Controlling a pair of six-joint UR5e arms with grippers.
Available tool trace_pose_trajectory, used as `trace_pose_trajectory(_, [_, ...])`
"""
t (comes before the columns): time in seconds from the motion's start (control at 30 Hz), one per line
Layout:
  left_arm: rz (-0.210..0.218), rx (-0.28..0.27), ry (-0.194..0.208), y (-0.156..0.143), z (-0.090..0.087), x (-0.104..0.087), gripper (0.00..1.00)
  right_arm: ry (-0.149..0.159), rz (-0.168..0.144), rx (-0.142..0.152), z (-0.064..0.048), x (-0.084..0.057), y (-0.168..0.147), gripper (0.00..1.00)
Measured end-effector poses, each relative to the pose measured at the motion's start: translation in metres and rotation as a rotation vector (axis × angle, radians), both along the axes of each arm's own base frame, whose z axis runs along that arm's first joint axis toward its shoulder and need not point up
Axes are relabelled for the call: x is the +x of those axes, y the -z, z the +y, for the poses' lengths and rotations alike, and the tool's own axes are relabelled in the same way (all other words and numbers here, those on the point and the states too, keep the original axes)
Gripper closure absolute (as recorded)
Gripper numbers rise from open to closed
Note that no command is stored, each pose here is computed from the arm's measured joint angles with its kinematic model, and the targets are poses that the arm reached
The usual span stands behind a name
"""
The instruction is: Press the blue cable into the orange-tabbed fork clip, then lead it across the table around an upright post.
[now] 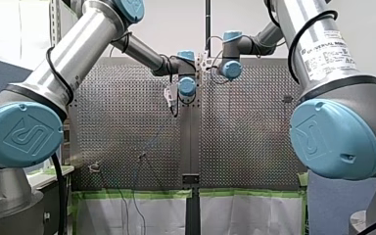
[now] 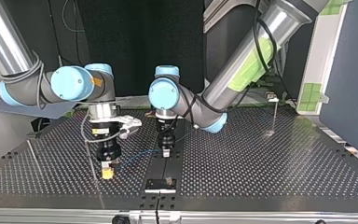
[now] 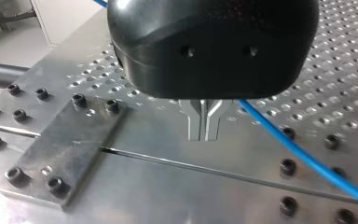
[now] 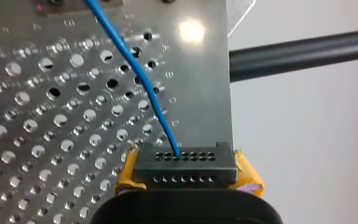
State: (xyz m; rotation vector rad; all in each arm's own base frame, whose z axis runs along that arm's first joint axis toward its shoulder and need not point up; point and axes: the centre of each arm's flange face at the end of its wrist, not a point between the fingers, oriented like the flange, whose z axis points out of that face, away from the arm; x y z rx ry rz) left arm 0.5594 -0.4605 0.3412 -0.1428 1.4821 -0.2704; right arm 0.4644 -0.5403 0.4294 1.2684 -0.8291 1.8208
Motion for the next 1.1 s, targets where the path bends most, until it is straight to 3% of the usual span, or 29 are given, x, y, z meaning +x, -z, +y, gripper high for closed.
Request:
trace_pose_trajectory(0.2, [-0.01, -0.006, 0.017, -0.017, -0.005, 0.002, 1.0, 0.009, -0.002, 0.006, -0.003, -0.005, -0.002, 1.0])
trace_pose_trajectory(0.47, [-0.033, -0.03, 0.048, -0.044, -0.013, 0.005, 1.0, 0.046, -0.004, 0.016, -0.013, -0.022, -0.004, 1.0])
trace_pose_trajectory(1.1, [-0.056, -0.054, 0.083, -0.07, -0.022, 0.005, 1.0, 0.107, -0.023, 0.014, -0.022, -0.057, -0.029, 1.0])
